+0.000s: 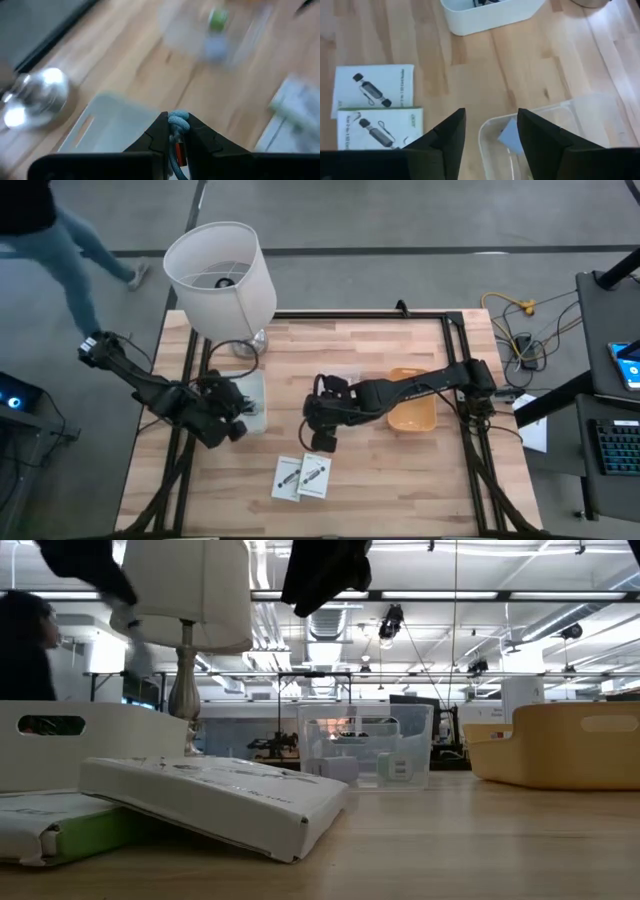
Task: Pick and place items into bin
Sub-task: Put the light blue charger cable into the white bin, then put the right card reader box into the yellow bin
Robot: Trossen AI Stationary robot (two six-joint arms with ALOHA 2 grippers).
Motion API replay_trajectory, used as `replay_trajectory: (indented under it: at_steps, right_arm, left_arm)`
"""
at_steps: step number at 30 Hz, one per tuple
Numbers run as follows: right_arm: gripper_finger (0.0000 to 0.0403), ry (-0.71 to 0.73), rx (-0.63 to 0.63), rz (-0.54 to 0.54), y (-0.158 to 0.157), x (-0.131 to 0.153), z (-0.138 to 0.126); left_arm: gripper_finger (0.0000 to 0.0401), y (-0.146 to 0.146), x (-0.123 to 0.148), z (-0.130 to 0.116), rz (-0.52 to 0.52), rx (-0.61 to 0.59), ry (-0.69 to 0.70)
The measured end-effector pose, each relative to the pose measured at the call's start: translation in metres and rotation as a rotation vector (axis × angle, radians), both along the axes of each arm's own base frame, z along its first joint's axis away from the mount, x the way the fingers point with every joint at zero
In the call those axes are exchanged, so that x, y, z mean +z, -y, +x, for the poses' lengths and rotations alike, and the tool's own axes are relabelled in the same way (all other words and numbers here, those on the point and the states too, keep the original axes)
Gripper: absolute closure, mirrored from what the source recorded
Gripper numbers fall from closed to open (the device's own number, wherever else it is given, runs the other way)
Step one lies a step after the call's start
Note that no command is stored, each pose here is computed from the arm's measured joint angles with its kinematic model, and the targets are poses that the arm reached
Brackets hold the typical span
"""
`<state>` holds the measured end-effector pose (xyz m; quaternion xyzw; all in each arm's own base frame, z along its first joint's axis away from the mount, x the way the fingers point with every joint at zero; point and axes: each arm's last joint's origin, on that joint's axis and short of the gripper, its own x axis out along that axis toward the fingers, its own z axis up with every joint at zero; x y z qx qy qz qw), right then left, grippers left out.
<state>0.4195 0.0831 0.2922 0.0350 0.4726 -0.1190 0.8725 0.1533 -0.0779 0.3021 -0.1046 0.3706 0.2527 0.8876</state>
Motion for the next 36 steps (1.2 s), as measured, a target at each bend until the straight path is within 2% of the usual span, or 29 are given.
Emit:
replay_trajectory:
  at_steps: [5,9,11,14,18,22,27,33,36]
  right_arm:
    - [0.0230,0.007,-0.002,0.002,0.000,0.000,0.001]
    - [0.0232,0.021,-0.004,0.007,0.000,0.001,0.002]
    - [0.0234,0.030,-0.016,0.017,0.000,0.001,0.002]
    - [0.0233,0.036,-0.027,0.024,0.000,0.002,0.003]
    - [0.0230,0.031,-0.013,0.049,-0.002,0.001,0.002]
    - [0.0229,0.021,0.015,0.085,-0.006,0.001,0.002]
    - [0.0225,-0.007,0.079,0.141,-0.015,0.000,-0.001]
    - [0.0219,-0.052,0.200,0.111,-0.038,-0.002,-0.010]
    - [0.0218,-0.083,0.268,0.121,-0.053,-0.004,-0.016]
  left_arm:
    - [0.0379,0.006,-0.019,0.003,-0.013,-0.040,-0.278]
    - [0.0365,0.011,-0.038,0.014,0.127,0.045,-0.375]
    - [0.0345,0.013,-0.045,0.019,0.209,0.059,-0.418]
    - [0.0306,0.017,-0.055,0.026,0.261,0.062,-0.495]
    - [0.0249,0.022,-0.064,0.030,0.216,0.072,-0.564]
    - [0.0197,0.024,-0.058,0.031,0.178,0.097,-0.528]
    - [0.0153,0.025,-0.034,0.033,0.115,0.088,-0.440]
    - [0.0142,0.035,0.006,0.039,0.028,0.002,-0.301]
    - [0.0142,0.052,0.023,0.050,-0.087,-0.120,-0.109]
